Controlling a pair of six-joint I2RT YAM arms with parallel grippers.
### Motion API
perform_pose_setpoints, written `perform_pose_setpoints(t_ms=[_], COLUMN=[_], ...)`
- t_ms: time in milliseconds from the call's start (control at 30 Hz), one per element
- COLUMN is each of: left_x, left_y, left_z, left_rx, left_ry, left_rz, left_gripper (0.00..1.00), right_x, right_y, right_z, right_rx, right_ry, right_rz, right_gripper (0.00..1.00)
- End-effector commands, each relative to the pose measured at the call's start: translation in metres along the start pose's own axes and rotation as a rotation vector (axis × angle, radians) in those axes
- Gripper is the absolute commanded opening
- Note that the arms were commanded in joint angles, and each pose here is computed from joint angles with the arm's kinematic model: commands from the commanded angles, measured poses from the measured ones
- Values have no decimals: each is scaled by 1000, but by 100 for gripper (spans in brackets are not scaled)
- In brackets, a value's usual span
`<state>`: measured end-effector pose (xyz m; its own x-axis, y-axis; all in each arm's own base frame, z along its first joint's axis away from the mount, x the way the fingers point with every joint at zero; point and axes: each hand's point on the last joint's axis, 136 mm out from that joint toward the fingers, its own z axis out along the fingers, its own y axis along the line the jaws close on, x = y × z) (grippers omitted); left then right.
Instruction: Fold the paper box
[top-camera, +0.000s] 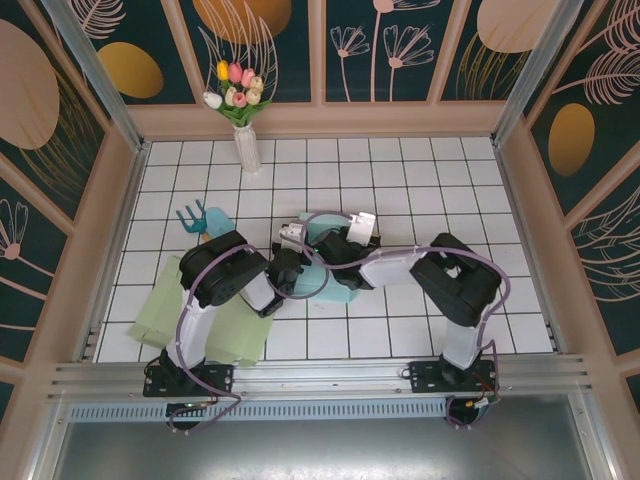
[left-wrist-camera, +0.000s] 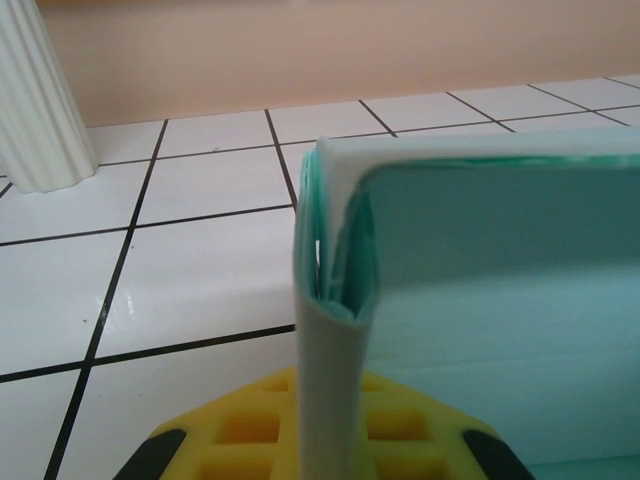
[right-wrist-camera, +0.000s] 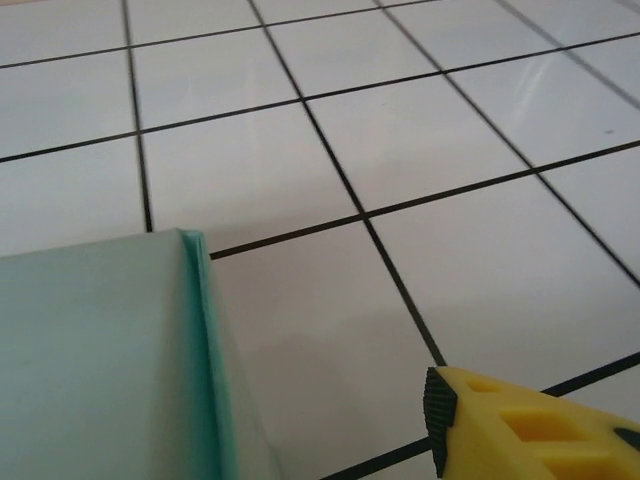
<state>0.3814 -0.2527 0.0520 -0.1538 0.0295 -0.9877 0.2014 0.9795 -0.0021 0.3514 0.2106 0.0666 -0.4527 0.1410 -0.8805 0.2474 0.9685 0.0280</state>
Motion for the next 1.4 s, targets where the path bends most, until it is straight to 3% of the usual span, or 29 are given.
perform_pose_setpoints(t_ms=[0,100,267,600,867,1067,1133,1300,1367], left_x=[23,23,22,23,23,23,23,23,24], left_y=[17,17,18,17,17,17,17,15,13], left_z=[-4,-4,-4,-4,-4,-4,-4,-1,4], left_rx=[-67,-67,-69,-64,-65,-65,-66,-67,-70], left_ry=[76,77,77,79,77,77,77,90,109], left_rz=[69,68,67,72,74,73,74,79,98], left_gripper=[0,0,0,0,0,0,0,0,0], right_x=[-13,-9,4,29,18,13,12,9,6], right_y=[34,51,55,22,-17,-35,-29,24,33], right_z=[-8,-14,-11,15,25,25,23,-4,-20], right_rx=[-236,-340,-358,-264,-70,19,-24,-387,-456], right_ry=[24,60,92,137,71,40,45,92,103], right_rz=[27,37,48,58,49,62,65,103,103], right_gripper=[56,54,51,43,29,28,28,38,43])
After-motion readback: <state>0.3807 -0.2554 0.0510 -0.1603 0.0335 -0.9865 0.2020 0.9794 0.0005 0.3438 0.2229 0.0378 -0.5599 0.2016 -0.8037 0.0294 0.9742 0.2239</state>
